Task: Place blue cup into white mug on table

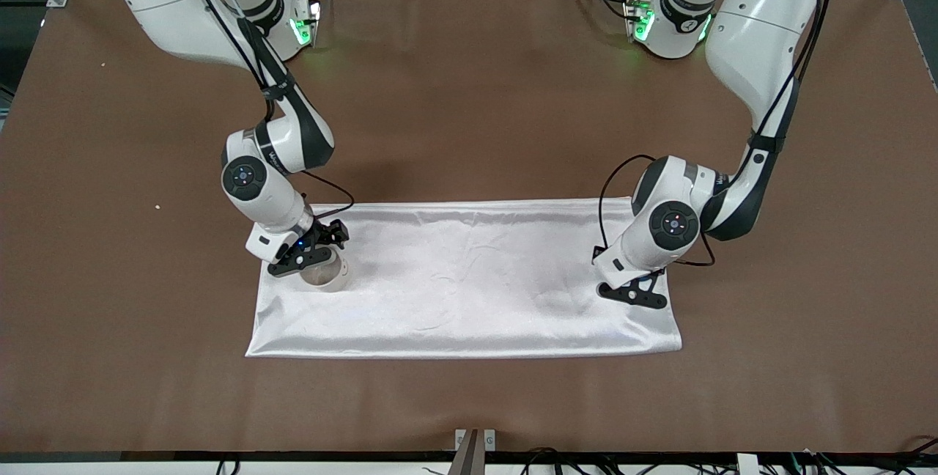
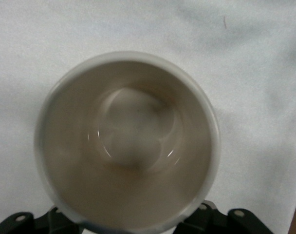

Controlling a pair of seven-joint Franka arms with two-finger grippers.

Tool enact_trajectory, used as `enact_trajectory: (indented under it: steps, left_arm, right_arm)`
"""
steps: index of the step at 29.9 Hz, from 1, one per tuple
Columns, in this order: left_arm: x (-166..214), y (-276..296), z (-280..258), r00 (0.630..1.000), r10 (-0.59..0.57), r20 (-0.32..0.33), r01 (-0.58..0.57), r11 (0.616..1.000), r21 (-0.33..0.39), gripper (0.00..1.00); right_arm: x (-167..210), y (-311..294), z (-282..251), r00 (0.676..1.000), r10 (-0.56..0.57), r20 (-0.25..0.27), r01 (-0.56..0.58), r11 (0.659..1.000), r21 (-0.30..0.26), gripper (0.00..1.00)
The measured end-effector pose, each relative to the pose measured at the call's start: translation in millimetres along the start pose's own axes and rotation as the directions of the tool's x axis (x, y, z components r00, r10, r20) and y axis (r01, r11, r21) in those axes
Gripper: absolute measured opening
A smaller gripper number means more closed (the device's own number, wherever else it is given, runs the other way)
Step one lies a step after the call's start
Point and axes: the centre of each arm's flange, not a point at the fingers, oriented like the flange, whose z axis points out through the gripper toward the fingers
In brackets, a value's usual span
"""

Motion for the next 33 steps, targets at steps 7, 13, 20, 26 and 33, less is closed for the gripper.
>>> enact_trajectory:
  steps: [7, 13, 20, 26, 33]
  left_arm:
    - [0.4, -3.8, 0.2, 1.000, -0.006, 0.000, 0.006, 1.000, 0.000, 0.25]
    - [0.8, -5.5, -0.6, 1.000, -0.009, -0.001, 0.009, 1.000, 0.001, 0.04]
    - [2.0, -6.1, -2.5, 1.000, -0.015, -0.005, 0.015, 1.000, 0.001, 0.05]
    - [6.3, -8.1, -20.8, 0.999, -0.030, -0.029, 0.031, 1.000, 0.002, 0.05]
    - [4.7, -13.9, -73.7, 0.998, -0.049, -0.046, 0.050, 0.999, 0.015, 0.05]
  right_arm:
    - [1.3, 0.7, 2.8, 1.000, -0.021, -0.013, 0.021, 1.000, -0.006, 0.39]
    - [2.9, -0.4, 1.3, 1.000, -0.025, -0.018, 0.025, 1.000, -0.006, 0.14]
    - [4.9, -3.8, -0.4, 0.999, -0.028, -0.023, 0.028, 1.000, -0.005, 0.07]
    - [8.7, -21.0, -7.4, 0.999, 0.046, -0.021, -0.046, 0.999, 0.001, 0.07]
    - [7.9, -84.9, -26.6, 0.987, 0.157, -0.027, -0.157, 0.987, 0.018, 0.07]
